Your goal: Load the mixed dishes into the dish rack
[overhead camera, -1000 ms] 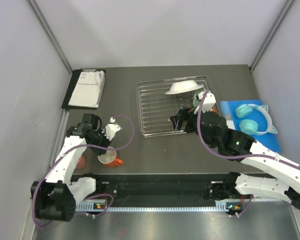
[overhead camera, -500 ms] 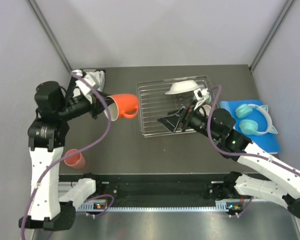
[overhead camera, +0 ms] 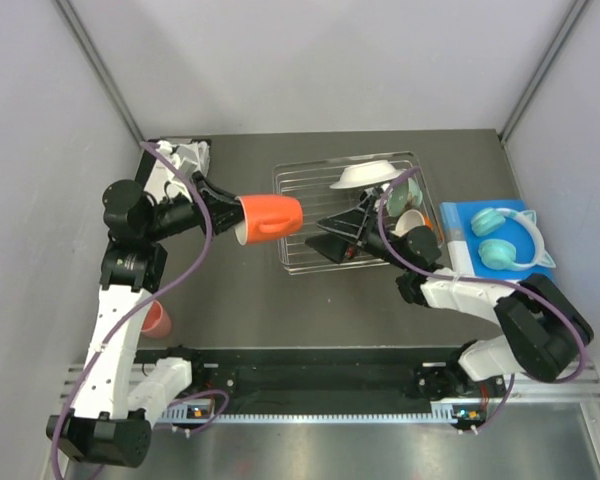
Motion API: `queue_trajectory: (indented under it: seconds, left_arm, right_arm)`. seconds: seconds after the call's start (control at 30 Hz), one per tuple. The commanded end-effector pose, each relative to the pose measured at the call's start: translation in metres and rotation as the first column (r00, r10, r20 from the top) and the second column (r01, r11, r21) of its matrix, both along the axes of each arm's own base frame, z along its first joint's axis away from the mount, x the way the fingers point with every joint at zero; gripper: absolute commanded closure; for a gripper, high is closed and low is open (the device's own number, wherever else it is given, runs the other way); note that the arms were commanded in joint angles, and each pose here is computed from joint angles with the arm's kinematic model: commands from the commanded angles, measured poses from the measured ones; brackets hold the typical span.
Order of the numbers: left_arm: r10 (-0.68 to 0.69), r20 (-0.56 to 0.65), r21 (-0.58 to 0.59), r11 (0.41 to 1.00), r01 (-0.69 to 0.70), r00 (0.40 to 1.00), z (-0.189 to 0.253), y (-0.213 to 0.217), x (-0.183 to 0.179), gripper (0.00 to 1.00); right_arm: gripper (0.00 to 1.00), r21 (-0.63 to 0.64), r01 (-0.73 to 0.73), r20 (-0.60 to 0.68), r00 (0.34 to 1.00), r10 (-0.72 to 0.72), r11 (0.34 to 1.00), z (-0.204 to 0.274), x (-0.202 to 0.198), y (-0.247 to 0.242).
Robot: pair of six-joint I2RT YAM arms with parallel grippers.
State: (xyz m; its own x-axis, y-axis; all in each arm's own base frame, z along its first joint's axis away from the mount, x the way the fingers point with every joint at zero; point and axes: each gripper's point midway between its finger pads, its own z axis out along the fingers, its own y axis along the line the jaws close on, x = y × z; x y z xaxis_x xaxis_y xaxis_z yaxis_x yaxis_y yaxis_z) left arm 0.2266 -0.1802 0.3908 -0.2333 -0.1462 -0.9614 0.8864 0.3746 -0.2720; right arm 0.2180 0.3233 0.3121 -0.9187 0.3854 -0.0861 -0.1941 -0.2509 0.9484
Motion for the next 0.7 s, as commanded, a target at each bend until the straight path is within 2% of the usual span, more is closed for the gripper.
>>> queue_trajectory:
  seconds: [0.0,0.3,0.67]
  left_arm:
    - [-0.035,0.169,-0.013,0.999,0.037,0.985,0.029,-0.004,-0.021,1.00]
    - [-0.055,0.178,0.043,0.998,0.048,0.983,-0.005,-0.012,-0.022,1.00]
    - [-0.087,0.188,0.139,0.988,0.061,0.978,-0.041,-0.028,-0.019,1.00]
  right_arm:
    - [0.00,0.273,-0.151,0.297,0.953,0.066,0.950,0.086,-0.055,-0.021]
    - [0.00,0.318,-0.152,0.273,0.960,0.063,0.936,0.093,-0.047,-0.015]
    - [0.00,0.307,-0.231,0.236,0.958,0.161,0.923,0.094,-0.052,0.023]
